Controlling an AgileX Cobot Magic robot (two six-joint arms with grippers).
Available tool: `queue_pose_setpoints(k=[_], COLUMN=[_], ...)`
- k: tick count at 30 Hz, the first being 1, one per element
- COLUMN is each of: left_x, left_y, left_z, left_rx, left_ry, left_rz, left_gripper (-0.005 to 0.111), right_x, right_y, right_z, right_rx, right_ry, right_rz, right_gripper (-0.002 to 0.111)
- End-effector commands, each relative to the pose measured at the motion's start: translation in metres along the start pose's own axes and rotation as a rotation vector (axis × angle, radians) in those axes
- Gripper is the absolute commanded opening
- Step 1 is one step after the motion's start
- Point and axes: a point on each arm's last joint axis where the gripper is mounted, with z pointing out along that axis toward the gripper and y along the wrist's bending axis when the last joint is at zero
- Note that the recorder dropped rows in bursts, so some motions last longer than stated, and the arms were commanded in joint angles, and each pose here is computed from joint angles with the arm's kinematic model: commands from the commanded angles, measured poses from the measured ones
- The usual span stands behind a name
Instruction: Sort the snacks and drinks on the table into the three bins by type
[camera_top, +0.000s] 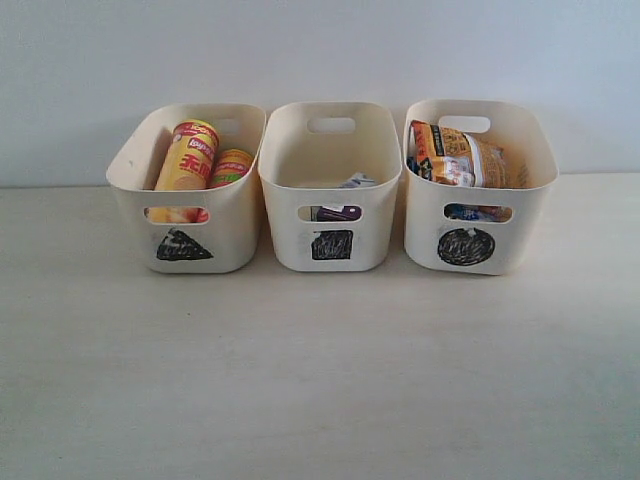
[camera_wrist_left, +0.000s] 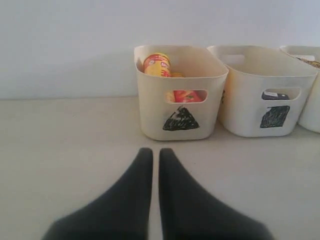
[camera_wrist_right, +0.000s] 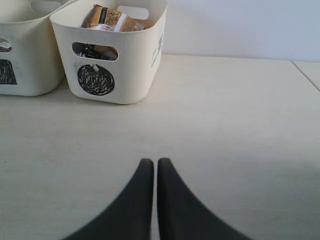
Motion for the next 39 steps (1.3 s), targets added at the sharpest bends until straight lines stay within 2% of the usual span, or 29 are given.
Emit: queue_pose_setpoints(k=[1,7,39], left_x=[0.0054,0.0082,0.0079], left_y=[0.0032,0.0033,0.0033], left_z=[-0.0002,-0.0004,-0.0003], left_rx=[-0.058,-0.059,-0.059], left_ry=[0.046,0.077,0.074], left_rz=[-0.015,0.003,0.003], left_gripper=[0.004,0.004,0.004], right_x=[0.0008,0.0008,0.0010], right_y=[-0.0003,-0.0003,-0.0003], right_z=[0.0001,0.0001,0.0001], right_rx=[0.006,0.006,0.006], right_ry=[-0.007,-0.007,-0.004], right_rz=[0.005,0.005,0.005], right_gripper=[0.000,0.000,0.000])
